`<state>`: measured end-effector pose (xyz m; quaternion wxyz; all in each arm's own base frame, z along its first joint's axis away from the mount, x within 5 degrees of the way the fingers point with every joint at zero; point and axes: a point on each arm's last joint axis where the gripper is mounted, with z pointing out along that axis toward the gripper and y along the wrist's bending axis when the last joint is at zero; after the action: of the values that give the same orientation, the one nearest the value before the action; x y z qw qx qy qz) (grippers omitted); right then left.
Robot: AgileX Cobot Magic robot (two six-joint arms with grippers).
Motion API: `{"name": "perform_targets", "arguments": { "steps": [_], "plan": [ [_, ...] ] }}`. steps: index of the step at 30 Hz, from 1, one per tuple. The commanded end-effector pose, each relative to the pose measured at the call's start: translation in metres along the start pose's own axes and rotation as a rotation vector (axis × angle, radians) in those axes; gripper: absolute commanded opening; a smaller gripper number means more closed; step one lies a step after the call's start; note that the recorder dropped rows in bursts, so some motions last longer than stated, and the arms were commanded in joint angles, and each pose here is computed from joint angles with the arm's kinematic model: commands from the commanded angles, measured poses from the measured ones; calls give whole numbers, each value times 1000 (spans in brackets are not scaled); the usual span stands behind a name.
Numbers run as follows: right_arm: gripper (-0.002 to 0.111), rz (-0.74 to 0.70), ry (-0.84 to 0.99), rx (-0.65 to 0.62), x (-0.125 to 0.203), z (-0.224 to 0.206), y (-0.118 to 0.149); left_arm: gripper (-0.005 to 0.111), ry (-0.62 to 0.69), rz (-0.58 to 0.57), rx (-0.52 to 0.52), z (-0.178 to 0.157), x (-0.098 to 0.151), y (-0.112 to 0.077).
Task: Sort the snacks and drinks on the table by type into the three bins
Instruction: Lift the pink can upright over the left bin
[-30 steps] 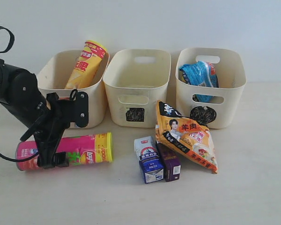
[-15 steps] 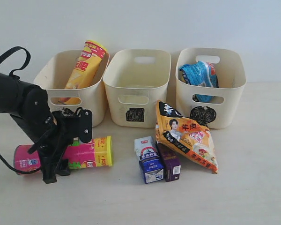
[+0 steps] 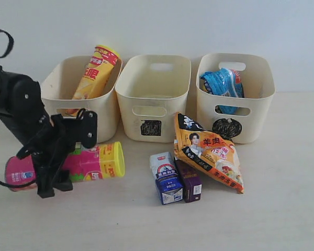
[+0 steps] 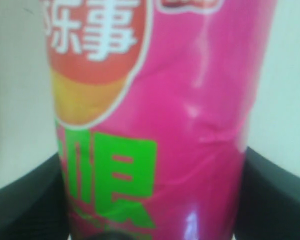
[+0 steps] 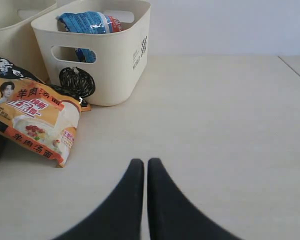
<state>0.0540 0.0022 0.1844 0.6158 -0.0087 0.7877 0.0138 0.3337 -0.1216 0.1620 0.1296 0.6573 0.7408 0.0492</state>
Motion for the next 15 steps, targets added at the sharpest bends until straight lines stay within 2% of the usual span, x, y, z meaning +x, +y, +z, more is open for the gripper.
{"name": "perform_targets", "arguments": {
  "steps": [1, 5, 9, 15],
  "plan": [
    [0, -2, -6, 4, 1, 0, 0, 4, -79, -92, -16, -34, -4, -2],
    [0, -2, -6, 4, 1, 0, 0, 4, -211, -151, -24, -65, -13, -7],
    [0, -2, -6, 4, 1, 0, 0, 4, -351, -232, -129, -99, -21, -2],
    [0, -2, -6, 4, 1, 0, 0, 4, -505, -530, -255, -135, -30, 22]
  ]
}}
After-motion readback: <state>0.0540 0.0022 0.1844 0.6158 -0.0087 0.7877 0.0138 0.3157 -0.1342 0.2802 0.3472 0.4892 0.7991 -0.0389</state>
